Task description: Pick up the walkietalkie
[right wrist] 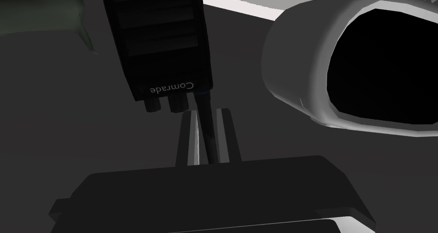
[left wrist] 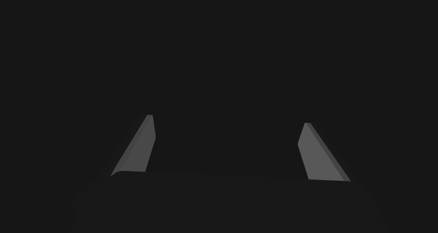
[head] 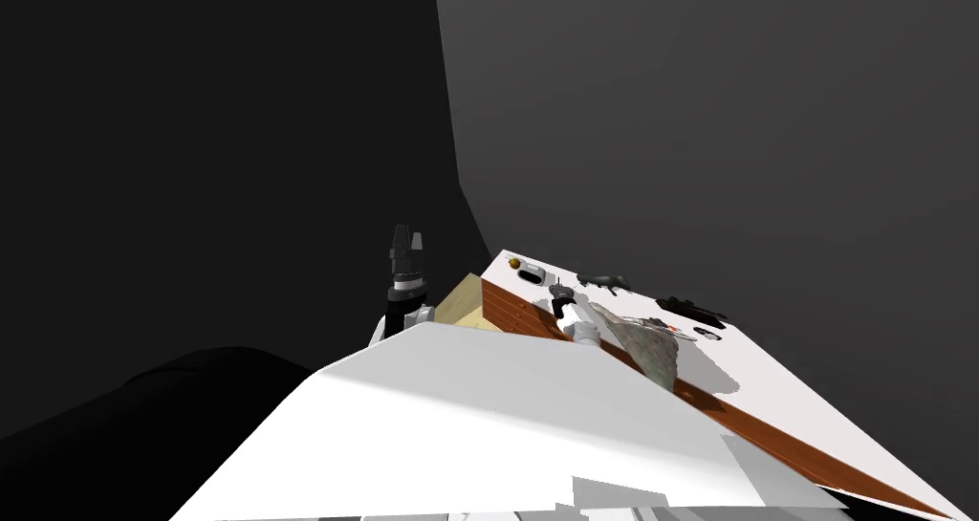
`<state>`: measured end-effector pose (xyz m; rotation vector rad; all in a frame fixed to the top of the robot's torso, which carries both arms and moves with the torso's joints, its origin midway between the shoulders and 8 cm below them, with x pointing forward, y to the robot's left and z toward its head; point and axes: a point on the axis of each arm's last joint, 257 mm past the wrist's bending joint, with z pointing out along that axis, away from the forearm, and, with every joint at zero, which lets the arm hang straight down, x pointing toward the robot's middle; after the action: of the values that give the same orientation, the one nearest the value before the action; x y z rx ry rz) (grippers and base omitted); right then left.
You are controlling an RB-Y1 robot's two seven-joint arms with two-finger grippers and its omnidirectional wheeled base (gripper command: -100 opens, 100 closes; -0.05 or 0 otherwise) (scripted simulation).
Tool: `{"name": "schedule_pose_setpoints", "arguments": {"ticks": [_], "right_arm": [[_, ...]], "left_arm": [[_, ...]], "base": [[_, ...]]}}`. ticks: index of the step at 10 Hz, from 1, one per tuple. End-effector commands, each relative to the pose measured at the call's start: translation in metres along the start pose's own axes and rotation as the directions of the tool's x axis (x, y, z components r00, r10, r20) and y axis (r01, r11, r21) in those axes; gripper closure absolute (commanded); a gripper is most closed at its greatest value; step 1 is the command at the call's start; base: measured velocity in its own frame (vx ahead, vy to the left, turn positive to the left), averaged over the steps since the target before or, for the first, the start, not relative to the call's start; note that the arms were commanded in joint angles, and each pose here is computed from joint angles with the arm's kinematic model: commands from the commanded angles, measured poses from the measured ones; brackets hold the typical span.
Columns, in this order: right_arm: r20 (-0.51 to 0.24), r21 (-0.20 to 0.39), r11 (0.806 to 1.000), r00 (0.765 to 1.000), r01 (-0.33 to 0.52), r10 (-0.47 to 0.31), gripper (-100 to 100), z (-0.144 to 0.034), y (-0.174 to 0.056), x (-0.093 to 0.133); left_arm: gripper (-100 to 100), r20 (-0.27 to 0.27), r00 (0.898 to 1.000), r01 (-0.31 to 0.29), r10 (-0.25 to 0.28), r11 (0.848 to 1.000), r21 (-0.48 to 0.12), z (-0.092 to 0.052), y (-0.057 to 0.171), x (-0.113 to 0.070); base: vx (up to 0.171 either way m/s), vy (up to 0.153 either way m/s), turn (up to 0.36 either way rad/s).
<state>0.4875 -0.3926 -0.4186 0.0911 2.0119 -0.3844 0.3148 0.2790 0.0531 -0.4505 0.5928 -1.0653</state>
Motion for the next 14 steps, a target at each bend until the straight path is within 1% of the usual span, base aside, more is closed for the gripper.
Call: {"name": "schedule_pose_setpoints", "arguments": {"ticks": [1, 2, 4, 5, 6, 7, 9, 10, 11, 13, 14], "right_arm": [[0.004, -0.009, 0.999, 0.999, 0.038, -0.038, 100, 0.000, 0.003, -0.001], [0.012, -0.021, 0.999, 1.000, -0.028, 0.028, 100, -0.008, 0.000, 0.002], [0.026, -0.042, 0.999, 1.000, 0.019, -0.018, 100, -0.008, 0.004, -0.002], [0.027, -0.042, 0.998, 0.999, 0.045, -0.044, 100, -0.008, 0.004, -0.002], [0.041, -0.045, 0.999, 0.999, -0.017, 0.019, 100, -0.017, -0.002, 0.000], [0.056, -0.061, 0.998, 0.998, -0.003, 0.006, 100, -0.017, 0.000, -0.004], [0.062, -0.062, 0.997, 0.997, 0.055, -0.051, 100, -0.017, 0.001, -0.005], [0.085, -0.058, 0.998, 0.996, -0.003, 0.008, 100, -0.027, -0.009, -0.005], [0.103, -0.072, 0.997, 0.995, 0.013, -0.006, 100, -0.028, -0.006, -0.010], [0.109, -0.067, 0.995, 0.992, 0.073, -0.066, 100, -0.028, -0.006, -0.010], [0.136, -0.056, 0.998, 0.991, 0.019, -0.011, 100, -0.039, -0.019, -0.012]], "left_arm": [[0, 0.000, 1.000, 0.000, 0.000, 1.000, 0.000, 0.000, 0.000, 0.000], [0, 0.000, 1.000, 0.000, 0.000, 1.000, 0.000, 0.000, 0.000, 0.000], [0, 0.000, 1.000, 0.000, 0.000, 1.000, 0.000, 0.000, 0.000, 0.000], [0, 0.000, 1.000, 0.000, 0.000, 1.000, 0.000, 0.000, 0.000, 0.000], [0, 0.000, 1.000, 0.000, 0.000, 1.000, 0.000, 0.000, 0.000, 0.000], [0, 0.000, 1.000, 0.000, 0.000, 1.000, 0.000, 0.000, 0.000, 0.000], [0, 0.000, 1.000, 0.000, 0.000, 1.000, 0.000, 0.000, 0.000, 0.000], [0, 0.000, 1.000, 0.000, 0.000, 1.000, 0.000, 0.000, 0.000, 0.000], [0, 0.000, 1.000, 0.000, 0.000, 1.000, 0.000, 0.000, 0.000, 0.000], [0, 0.000, 1.000, 0.000, 0.000, 1.000, 0.000, 0.000, 0.000, 0.000], [0, 0.000, 1.000, 0.000, 0.000, 1.000, 0.000, 0.000, 0.000, 0.000]], "base": [[-0.001, 0.007, 0.047], [0.058, 0.044, -0.192], [0.048, 0.039, -0.068], [0.009, 0.005, 0.036], [0.065, 0.029, -0.206], [0.064, 0.054, -0.139], [0.023, 0.025, 0.023], [0.060, 0.044, -0.223], [0.062, 0.064, -0.146], [0.018, 0.019, 0.037], [0.067, 0.047, -0.156]]}}
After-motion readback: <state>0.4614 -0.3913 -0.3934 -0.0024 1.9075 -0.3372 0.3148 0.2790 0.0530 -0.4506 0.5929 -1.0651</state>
